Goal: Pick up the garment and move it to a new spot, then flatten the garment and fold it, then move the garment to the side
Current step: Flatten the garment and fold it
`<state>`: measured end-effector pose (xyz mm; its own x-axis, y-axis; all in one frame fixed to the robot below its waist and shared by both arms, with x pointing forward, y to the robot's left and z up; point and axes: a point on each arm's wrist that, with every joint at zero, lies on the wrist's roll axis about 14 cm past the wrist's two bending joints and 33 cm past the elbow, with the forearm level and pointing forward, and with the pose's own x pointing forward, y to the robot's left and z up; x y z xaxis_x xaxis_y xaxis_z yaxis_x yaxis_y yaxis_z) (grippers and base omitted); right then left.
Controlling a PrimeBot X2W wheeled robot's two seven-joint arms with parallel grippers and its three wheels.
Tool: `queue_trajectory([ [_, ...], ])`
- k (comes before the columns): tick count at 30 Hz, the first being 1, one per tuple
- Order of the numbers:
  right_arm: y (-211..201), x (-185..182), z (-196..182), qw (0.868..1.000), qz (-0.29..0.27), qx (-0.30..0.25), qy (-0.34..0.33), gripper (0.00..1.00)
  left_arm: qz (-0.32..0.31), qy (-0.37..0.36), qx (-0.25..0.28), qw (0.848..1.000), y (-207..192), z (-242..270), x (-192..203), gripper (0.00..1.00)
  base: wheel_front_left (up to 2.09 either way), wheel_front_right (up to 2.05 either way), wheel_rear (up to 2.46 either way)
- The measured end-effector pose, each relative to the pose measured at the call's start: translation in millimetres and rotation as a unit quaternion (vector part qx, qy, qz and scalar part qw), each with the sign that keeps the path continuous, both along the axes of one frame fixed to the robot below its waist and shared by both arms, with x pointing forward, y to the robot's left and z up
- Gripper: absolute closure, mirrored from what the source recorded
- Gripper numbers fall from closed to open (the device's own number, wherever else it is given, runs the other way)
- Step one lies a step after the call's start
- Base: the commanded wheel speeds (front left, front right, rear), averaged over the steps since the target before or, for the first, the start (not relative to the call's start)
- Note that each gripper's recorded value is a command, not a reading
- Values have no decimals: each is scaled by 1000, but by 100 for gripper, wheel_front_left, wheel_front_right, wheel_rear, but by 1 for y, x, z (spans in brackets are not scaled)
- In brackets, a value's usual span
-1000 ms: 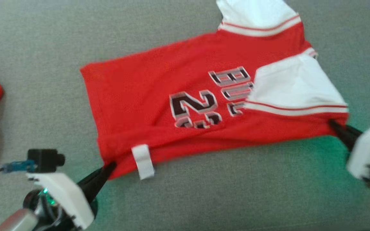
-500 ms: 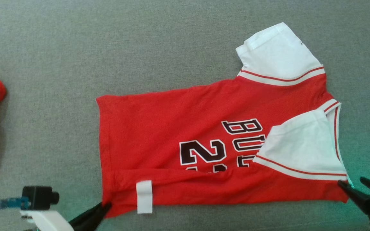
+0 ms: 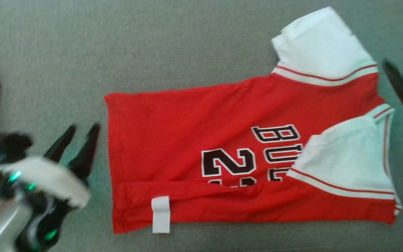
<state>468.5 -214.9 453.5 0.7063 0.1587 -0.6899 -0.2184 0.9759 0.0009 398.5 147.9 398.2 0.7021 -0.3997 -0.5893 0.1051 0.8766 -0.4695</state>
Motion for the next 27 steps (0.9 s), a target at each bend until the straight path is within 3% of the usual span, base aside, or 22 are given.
queue_trajectory([
  [5, 16, 38, -34, 999, 20, -31, 20, 0, -26, 0, 26, 999, -12, -17, 14, 0, 0, 0, 0],
  [13, 38, 78, -86, 998, 32, -37, 50, 0, -57, -1, 18, 998, -29, -28, 25, 0, 0, 0, 0],
  [27, 57, 81, -94, 997, 36, 16, 69, 0, -81, 0, 5, 997, -45, -31, 36, 0, 0, 0, 0],
])
